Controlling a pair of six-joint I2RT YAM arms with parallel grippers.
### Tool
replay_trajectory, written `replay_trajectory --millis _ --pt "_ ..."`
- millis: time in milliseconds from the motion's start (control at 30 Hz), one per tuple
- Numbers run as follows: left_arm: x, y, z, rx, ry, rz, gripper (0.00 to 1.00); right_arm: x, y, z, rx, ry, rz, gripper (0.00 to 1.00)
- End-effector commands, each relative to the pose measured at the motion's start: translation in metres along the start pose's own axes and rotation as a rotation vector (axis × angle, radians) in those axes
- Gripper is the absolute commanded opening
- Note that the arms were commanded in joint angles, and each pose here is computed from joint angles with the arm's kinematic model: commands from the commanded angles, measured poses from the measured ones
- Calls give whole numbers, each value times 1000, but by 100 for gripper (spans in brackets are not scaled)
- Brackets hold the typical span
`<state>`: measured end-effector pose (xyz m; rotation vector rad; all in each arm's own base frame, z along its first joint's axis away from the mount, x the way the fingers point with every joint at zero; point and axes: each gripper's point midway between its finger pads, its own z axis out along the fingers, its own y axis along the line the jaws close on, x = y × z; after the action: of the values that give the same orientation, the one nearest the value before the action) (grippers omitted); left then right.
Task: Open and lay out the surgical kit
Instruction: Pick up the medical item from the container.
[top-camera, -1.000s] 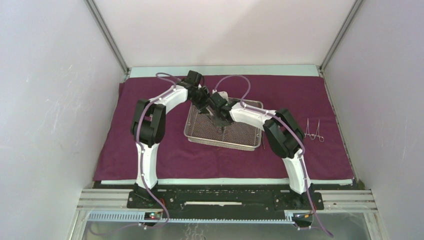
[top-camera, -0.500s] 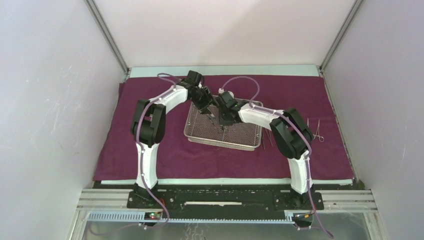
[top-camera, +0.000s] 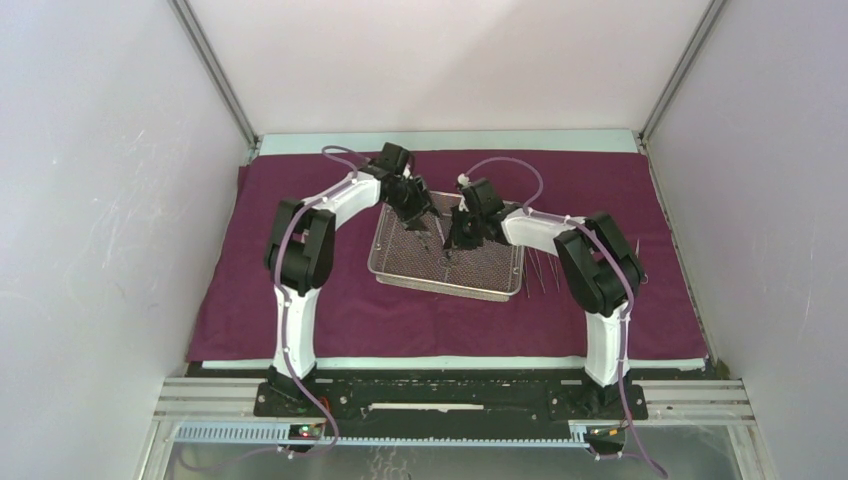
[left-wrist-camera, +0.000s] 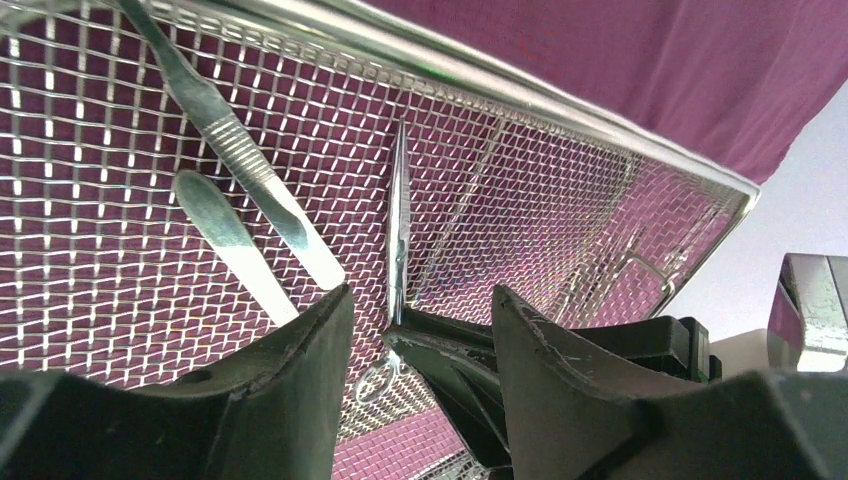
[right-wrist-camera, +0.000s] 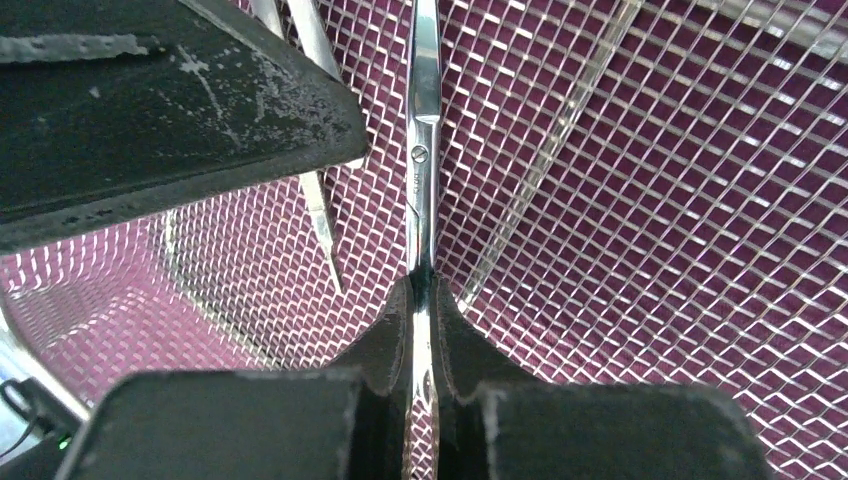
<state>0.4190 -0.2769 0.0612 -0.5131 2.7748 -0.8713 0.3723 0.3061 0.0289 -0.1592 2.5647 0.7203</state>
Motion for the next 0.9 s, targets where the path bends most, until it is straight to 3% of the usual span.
replay_trajectory --millis 0,433,700,867 --pt "2 -15 3 31 11 62 58 -18 25 -23 -146 -45 31 3" --pt "5 -6 26 -10 23 61 51 -27 31 -30 -333 -16 143 3" --pt "10 -5 37 -10 37 -3 37 -31 33 -30 -386 -5 185 3" --pt "10 -6 41 0 43 -20 18 -29 29 -29 -360 -4 182 3"
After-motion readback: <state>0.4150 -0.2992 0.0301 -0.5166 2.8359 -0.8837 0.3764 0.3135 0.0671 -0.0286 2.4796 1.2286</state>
